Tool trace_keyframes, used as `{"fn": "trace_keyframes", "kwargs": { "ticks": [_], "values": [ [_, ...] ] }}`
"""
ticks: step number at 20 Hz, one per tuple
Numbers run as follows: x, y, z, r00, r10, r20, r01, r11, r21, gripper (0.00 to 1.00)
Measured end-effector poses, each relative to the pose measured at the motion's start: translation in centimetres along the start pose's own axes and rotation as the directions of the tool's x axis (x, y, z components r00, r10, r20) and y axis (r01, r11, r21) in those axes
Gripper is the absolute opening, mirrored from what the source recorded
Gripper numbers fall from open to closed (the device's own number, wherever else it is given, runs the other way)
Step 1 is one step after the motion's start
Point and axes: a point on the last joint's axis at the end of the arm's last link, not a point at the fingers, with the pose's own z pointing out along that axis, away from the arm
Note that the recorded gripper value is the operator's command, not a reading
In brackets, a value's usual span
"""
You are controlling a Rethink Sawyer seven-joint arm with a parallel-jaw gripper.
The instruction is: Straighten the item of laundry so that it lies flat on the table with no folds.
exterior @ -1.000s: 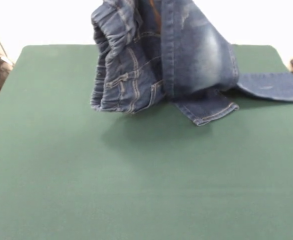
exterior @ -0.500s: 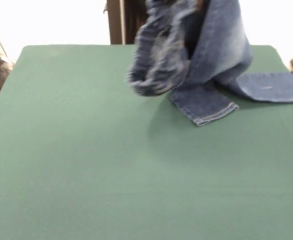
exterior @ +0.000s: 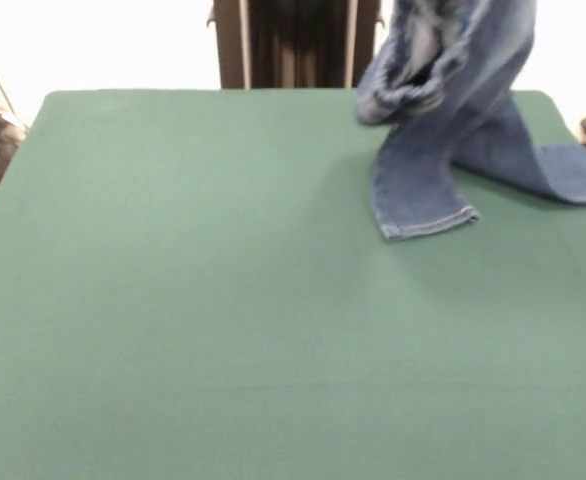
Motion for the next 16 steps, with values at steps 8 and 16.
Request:
{"fn": "trace_keyframes", "kwargs": {
  "ticks": [8,16],
  "values": [
    [7.7,2.9,-6.0,0.999,-0.028,-0.041,0.030,0.999,0.040,0.00],
    [15.6,5.1,-12.6,0.993,0.095,-0.077,-0.087,0.991,0.100,0.00]
  ]
}}
